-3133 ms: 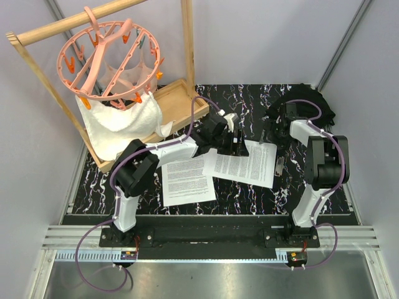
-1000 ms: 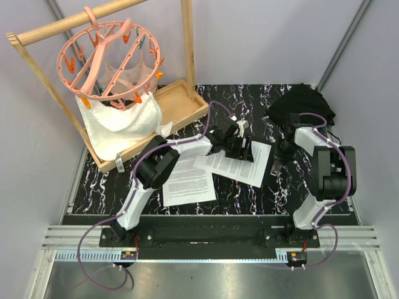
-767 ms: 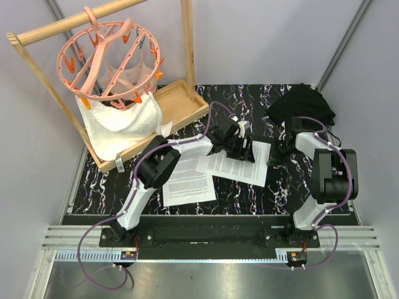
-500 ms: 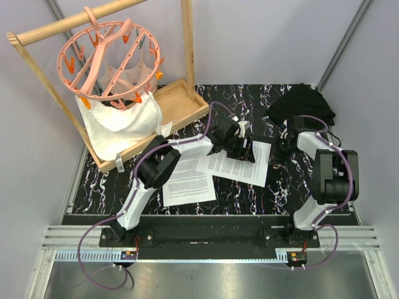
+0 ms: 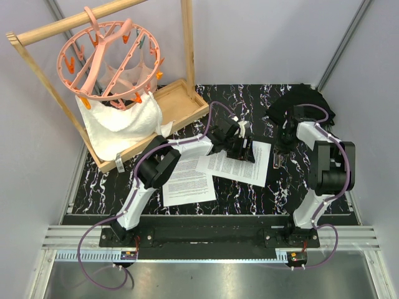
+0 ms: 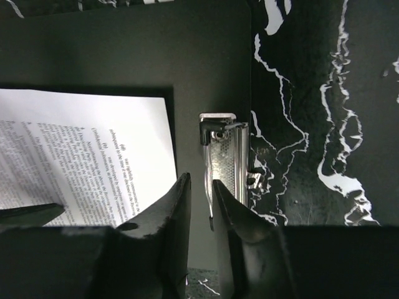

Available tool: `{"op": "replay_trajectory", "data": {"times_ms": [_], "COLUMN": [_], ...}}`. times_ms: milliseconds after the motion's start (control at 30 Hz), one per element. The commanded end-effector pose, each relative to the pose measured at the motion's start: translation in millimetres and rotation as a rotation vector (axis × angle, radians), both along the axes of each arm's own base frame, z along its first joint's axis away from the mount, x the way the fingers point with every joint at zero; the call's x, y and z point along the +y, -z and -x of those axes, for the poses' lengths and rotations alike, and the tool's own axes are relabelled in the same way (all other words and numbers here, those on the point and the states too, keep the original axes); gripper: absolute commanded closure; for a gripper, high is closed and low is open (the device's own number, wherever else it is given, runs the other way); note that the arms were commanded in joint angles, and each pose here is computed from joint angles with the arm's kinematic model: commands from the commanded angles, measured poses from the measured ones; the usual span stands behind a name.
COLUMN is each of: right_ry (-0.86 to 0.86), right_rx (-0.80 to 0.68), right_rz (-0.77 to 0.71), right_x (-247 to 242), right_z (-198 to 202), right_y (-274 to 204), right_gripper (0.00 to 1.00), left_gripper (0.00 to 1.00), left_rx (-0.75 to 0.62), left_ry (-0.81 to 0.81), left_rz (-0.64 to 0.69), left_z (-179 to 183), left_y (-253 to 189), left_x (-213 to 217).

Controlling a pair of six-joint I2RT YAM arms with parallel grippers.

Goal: Put the files into the folder

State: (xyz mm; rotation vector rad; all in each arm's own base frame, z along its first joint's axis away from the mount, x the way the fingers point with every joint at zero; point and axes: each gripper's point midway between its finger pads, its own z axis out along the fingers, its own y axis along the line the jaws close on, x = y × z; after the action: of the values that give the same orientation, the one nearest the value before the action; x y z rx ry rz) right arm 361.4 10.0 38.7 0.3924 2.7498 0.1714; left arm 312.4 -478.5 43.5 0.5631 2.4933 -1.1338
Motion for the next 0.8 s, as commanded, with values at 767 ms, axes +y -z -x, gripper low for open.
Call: {"op": "replay_trajectory", "data": {"times_ms": [767], "right_ry": [0.016], "right_rx": [-0.056], "right_rz": [-0.303], "right_x": [42], "right_z": [19], "right_y": [15], "right_gripper": [1.0], "left_gripper": [0.28], "left_rx": [0.09], "left_ry": [-0.01], "left_rz": [-0.066], "left_z": [11], "left_y": [33], "left_x": [9]}}
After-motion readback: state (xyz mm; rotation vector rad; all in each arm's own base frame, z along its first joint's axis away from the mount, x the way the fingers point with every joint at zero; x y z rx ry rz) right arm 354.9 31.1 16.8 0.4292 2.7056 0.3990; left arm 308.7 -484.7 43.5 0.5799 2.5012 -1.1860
